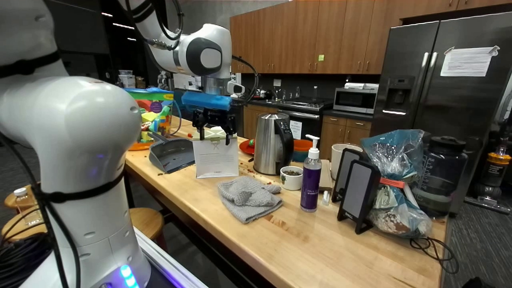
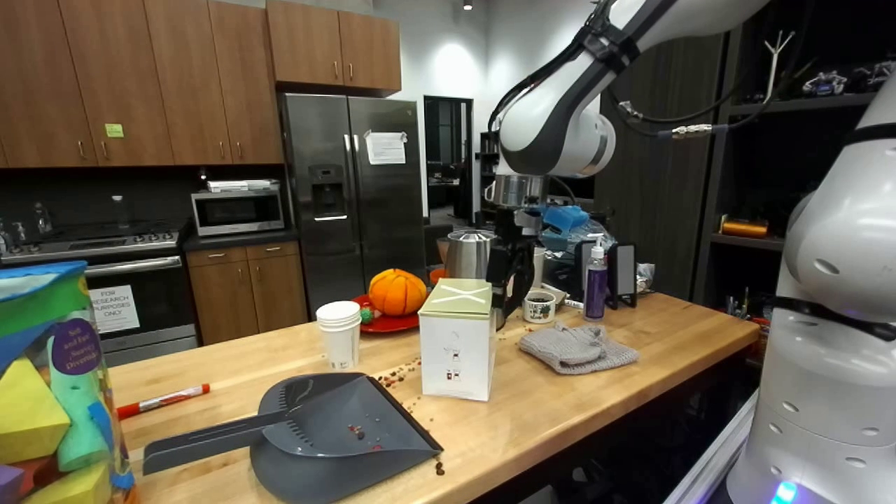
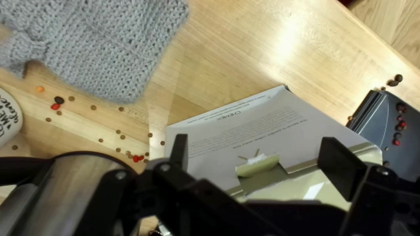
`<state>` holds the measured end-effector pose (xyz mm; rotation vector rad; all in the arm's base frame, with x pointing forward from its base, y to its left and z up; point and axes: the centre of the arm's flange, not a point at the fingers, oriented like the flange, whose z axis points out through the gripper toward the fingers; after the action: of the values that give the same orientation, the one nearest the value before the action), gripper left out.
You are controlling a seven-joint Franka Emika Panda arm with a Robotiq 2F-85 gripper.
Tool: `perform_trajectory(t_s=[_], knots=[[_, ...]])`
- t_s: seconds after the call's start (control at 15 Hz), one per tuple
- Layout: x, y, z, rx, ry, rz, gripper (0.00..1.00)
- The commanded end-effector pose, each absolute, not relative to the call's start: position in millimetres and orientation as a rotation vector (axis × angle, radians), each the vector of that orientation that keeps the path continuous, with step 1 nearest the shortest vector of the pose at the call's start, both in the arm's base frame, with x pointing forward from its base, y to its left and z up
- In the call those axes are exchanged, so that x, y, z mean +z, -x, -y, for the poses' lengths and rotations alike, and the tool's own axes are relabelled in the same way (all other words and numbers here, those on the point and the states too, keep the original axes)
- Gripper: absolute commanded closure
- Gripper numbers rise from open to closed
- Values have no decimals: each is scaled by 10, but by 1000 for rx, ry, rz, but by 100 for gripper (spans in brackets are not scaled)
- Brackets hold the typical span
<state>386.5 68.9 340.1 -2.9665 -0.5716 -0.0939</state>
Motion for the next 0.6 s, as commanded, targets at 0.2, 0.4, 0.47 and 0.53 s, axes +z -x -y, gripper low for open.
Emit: perform_trajectory(t_s=[0.2, 0.4, 0.47, 0.53], knots=[[3814, -3431, -998, -137, 3115, 624, 0], [3905, -3312, -1170, -129, 3152, 685, 0], [3914, -3296, -1231, -143, 3159, 710, 0], [3922, -3282, -1296, -153, 3161, 746, 0]])
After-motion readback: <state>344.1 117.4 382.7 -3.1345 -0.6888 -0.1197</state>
